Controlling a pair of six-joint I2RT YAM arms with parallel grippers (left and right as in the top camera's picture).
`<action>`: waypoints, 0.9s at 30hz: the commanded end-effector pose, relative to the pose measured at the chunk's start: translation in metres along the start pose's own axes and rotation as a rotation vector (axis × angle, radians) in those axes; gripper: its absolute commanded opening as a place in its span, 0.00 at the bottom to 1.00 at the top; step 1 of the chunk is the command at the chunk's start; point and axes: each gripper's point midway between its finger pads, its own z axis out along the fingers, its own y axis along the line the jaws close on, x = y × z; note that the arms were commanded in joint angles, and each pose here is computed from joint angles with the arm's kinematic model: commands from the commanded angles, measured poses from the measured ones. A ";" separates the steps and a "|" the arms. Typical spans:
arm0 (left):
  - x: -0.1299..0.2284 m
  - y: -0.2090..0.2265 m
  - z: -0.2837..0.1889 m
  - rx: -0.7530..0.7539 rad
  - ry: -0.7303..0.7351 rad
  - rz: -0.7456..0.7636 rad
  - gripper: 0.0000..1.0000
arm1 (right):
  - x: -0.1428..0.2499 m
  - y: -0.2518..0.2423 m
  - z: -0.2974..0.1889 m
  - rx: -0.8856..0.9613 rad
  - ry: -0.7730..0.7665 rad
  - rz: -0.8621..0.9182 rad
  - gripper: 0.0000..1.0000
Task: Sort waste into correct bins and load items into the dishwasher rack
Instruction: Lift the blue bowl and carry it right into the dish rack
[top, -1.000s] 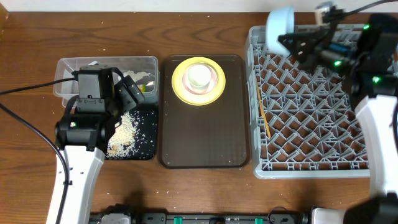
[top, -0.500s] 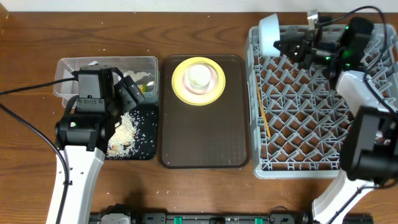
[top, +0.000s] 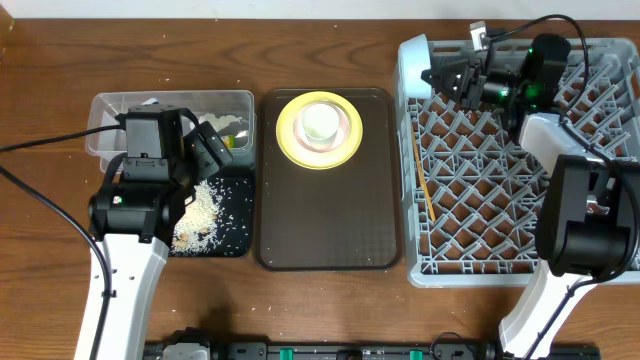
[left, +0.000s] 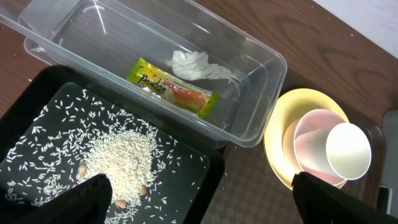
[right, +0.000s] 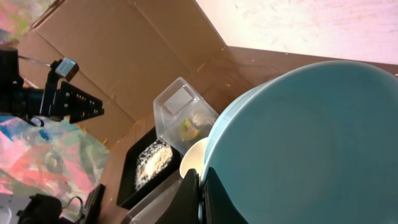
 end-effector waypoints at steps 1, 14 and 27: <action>-0.006 0.000 -0.004 0.002 -0.018 0.001 0.95 | -0.002 -0.001 0.001 0.011 -0.005 0.024 0.01; -0.006 0.000 -0.004 0.002 -0.018 0.001 0.95 | 0.012 -0.022 -0.015 0.044 -0.018 0.099 0.01; -0.006 0.000 -0.004 0.002 -0.018 0.001 0.95 | 0.017 -0.043 -0.053 0.103 -0.062 0.218 0.01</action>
